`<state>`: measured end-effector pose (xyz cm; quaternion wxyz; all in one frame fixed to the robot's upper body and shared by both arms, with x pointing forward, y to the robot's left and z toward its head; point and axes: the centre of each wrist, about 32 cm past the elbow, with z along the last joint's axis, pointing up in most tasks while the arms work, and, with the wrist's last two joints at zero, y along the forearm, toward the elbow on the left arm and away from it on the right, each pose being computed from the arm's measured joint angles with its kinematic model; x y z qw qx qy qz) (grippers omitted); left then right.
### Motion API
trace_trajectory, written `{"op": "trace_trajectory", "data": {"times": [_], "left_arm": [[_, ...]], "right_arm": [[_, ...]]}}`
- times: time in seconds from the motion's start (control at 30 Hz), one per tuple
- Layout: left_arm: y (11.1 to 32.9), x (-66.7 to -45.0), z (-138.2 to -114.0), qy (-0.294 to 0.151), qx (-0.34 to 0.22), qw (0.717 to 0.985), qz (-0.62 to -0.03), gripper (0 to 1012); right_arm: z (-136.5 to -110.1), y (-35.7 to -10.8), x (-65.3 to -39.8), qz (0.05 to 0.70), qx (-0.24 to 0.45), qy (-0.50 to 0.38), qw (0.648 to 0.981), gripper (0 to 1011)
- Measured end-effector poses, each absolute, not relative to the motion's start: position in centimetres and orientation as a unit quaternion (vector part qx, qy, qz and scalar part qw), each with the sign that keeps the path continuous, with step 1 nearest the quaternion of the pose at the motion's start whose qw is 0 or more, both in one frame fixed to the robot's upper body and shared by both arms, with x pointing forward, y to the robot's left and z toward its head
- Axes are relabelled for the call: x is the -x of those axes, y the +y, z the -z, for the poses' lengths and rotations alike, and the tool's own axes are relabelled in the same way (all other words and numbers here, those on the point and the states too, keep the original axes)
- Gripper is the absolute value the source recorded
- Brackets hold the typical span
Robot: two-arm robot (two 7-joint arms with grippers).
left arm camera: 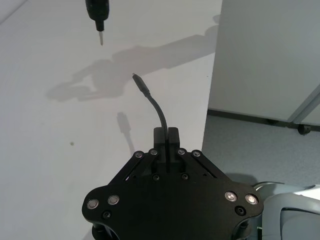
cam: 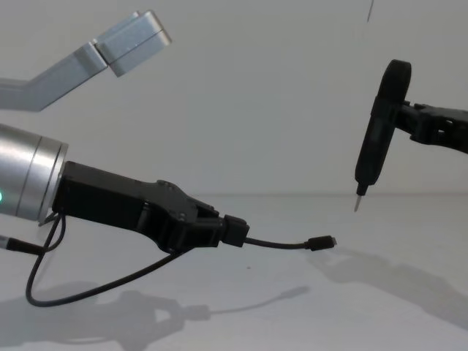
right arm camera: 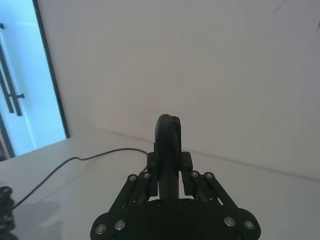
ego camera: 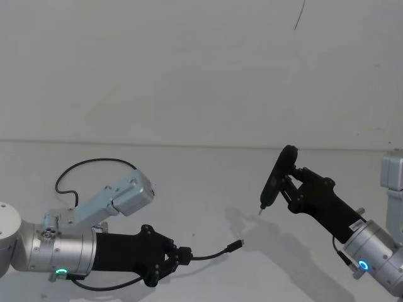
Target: Pick up the data cable with the one hand.
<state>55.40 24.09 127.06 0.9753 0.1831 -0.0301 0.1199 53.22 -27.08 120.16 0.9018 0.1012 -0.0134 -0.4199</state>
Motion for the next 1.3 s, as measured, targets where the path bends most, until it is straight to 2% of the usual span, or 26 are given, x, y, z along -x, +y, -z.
{"op": "trace_trajectory", "data": {"times": [0.7,1.3], "left_arm": [[24.1,-55.4,-127.1,-0.03,-0.183,0.975,-0.12,39],[24.1,-55.4,-127.1,-0.03,-0.183,0.975,-0.12,39]], "right_arm": [[-119.0,-26.3,-52.2,0.374,-0.158,0.052,0.912,269],[-119.4,-27.8,-50.3,0.383,-0.104,0.05,0.916,269]]}}
